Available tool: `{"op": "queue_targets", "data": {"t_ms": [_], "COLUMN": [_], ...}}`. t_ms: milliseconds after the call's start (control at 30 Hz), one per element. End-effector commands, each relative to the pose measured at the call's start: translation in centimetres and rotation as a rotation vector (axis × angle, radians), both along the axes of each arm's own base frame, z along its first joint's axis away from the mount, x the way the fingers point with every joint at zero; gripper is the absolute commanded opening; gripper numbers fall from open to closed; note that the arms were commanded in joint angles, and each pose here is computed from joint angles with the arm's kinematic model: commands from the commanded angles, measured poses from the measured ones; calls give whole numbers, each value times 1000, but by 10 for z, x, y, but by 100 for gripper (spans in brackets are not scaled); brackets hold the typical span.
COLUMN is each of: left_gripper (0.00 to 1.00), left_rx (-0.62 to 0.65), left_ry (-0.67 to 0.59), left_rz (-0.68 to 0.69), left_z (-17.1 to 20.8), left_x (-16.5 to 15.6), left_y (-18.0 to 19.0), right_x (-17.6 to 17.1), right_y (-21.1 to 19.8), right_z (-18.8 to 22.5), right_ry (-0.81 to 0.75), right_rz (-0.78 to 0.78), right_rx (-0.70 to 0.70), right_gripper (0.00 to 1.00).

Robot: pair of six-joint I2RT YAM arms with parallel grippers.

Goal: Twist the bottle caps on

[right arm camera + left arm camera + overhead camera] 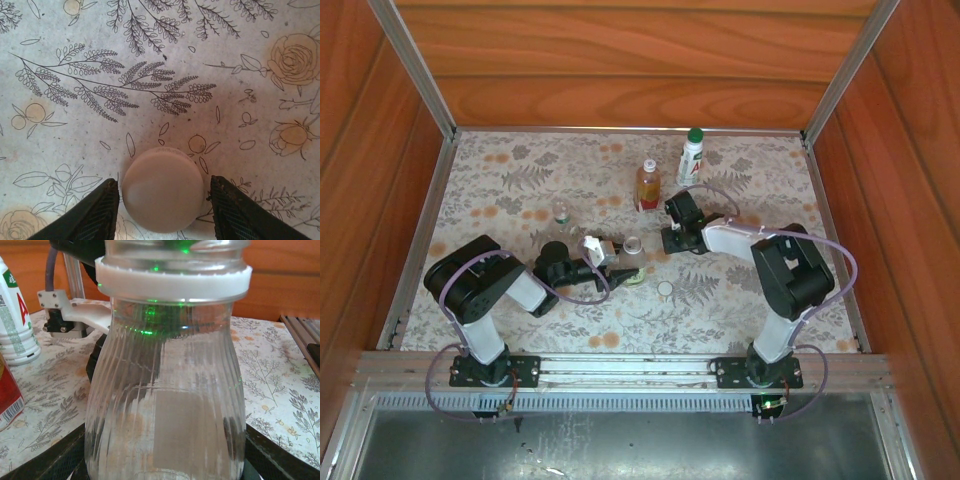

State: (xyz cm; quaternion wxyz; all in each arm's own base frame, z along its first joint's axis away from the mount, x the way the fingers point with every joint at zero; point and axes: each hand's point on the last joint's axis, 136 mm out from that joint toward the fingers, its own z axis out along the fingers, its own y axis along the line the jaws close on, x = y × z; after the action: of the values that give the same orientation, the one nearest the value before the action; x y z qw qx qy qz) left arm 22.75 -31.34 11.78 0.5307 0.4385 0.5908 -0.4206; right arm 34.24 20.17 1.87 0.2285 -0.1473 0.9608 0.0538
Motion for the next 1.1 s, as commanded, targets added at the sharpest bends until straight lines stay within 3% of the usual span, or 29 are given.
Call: {"op": "queue_targets", "data": {"t_ms": [0, 400, 1067], "left_gripper": [64, 64, 64], "left_rx": [9, 11, 10], "left_ry": [11, 14, 21], "left_rz": [-13, -14, -29], "left_z": [-4, -4, -5], "left_x": [-3, -3, -2], "left_y": [3, 3, 1], "right_x": [7, -4, -83], "right_y": [0, 0, 42], "right_z": [2, 29, 200], "right_ry": [-4, 10, -39], "right_rz": [-3, 15, 253], "right_rx": [-5, 18, 259], "right_gripper": [50, 46, 43]}}
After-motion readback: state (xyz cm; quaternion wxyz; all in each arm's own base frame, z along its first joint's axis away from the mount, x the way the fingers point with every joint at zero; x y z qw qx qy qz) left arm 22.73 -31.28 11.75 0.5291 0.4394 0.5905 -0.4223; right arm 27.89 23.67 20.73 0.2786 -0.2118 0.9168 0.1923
